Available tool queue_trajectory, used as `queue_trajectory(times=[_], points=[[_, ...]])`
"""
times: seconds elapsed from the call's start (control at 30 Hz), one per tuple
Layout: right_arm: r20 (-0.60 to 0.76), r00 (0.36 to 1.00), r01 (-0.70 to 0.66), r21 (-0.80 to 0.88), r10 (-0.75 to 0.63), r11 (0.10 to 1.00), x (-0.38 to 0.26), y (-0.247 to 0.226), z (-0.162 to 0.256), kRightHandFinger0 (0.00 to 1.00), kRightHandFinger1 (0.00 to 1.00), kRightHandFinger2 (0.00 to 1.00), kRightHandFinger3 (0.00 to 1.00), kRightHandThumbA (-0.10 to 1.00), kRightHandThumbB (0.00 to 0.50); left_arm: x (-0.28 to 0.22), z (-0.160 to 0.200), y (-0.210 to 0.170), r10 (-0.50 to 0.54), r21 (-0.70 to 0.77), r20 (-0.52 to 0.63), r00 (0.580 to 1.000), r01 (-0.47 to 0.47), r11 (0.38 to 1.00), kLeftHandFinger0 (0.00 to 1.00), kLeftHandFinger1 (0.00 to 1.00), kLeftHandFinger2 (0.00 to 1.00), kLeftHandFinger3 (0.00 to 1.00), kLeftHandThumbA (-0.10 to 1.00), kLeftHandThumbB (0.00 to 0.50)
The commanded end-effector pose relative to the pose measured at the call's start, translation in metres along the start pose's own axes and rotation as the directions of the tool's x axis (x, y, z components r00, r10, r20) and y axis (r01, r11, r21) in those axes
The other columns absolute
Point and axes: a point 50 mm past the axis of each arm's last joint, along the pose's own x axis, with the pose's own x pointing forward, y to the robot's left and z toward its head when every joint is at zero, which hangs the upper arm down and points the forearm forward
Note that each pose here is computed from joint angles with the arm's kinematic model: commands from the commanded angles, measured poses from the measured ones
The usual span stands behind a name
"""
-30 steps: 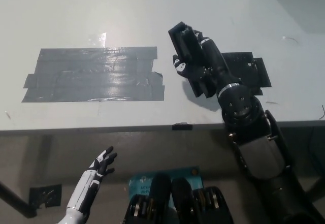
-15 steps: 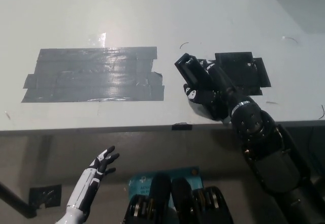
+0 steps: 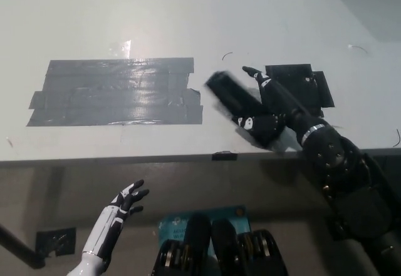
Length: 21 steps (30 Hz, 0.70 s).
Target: A person hands a stapler to the robot and the robot grabs it with its right hand and places it on the desk infront of it
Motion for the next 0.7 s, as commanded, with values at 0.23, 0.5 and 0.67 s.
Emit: queue_trajectory(times=[0.23, 0.5, 0.67], points=[[0.277, 0.945, 0.215, -0.124, -0.174, 0.969, -0.009, -0.036, 0.04, 1.0, 1.0, 1.0, 1.0, 1.0, 0.476, 0.003, 0.01, 0.007, -0.012, 0.014, 0.045, 0.999, 0.012, 1.0, 0.85, 0.88, 0.81, 0.9, 1.0, 0.476], [0.377, 0.873, 0.353, -0.051, -0.309, 0.934, -0.035, -0.075, 0.084, 1.0, 1.0, 1.0, 1.0, 1.0, 0.445, 0.008, 0.012, 0.007, -0.011, 0.007, 0.053, 0.999, 0.011, 1.0, 0.84, 0.87, 0.8, 0.9, 1.0, 0.491], [0.528, 0.754, 0.441, 0.032, -0.39, 0.897, -0.084, -0.112, 0.127, 1.0, 1.0, 1.0, 1.0, 1.0, 0.426, 0.019, 0.019, 0.009, -0.004, 0.006, 0.075, 0.997, 0.003, 1.0, 0.84, 0.88, 0.8, 0.91, 1.0, 0.47]])
